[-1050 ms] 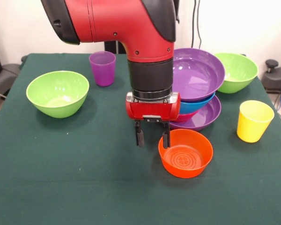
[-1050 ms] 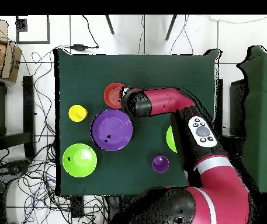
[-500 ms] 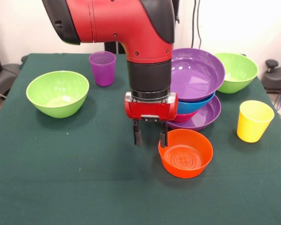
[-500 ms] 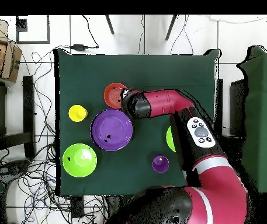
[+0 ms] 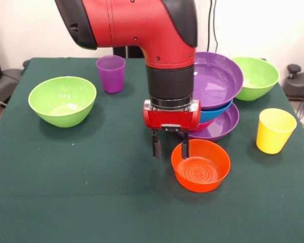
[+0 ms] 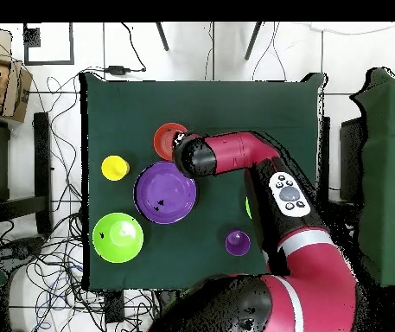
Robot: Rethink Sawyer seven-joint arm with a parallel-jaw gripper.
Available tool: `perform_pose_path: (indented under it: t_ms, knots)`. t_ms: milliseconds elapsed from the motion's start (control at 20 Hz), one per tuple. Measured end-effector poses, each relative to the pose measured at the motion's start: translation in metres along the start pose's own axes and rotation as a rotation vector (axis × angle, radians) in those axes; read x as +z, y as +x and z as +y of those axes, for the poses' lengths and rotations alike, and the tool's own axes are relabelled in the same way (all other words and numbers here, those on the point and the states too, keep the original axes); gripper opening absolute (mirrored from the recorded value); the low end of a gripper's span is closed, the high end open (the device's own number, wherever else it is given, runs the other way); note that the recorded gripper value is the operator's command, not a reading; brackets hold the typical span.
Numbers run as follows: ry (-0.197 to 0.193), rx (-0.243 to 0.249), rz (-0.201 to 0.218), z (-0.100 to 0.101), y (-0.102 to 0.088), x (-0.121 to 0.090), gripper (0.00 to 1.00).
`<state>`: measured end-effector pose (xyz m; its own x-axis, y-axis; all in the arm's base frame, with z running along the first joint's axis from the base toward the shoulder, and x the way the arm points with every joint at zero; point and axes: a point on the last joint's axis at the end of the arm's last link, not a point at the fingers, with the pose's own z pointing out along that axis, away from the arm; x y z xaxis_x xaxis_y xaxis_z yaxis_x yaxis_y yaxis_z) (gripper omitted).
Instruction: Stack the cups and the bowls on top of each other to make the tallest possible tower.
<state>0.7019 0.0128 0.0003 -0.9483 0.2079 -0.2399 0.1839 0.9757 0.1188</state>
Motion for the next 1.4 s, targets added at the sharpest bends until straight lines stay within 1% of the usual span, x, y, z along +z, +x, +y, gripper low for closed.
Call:
perform_pose_path:
  t_ms: [350, 600, 700, 750, 900, 1150, 1400]
  knots:
    - [-0.003, -0.013, 0.008, 0.009, 0.005, 0.007, 1.00]
    - [-0.008, 0.000, 0.024, 0.007, 0.011, 0.024, 1.00]
    - [-0.009, 0.003, 0.027, 0.006, 0.012, 0.027, 1.00]
    - [-0.012, 0.008, 0.033, 0.006, 0.014, 0.034, 1.00]
    - [-0.014, 0.014, 0.041, 0.005, 0.017, 0.041, 1.00]
    - [-0.017, 0.020, 0.051, 0.004, 0.022, 0.051, 1.00]
    - [-0.018, 0.021, 0.056, 0.004, 0.024, 0.054, 1.00]
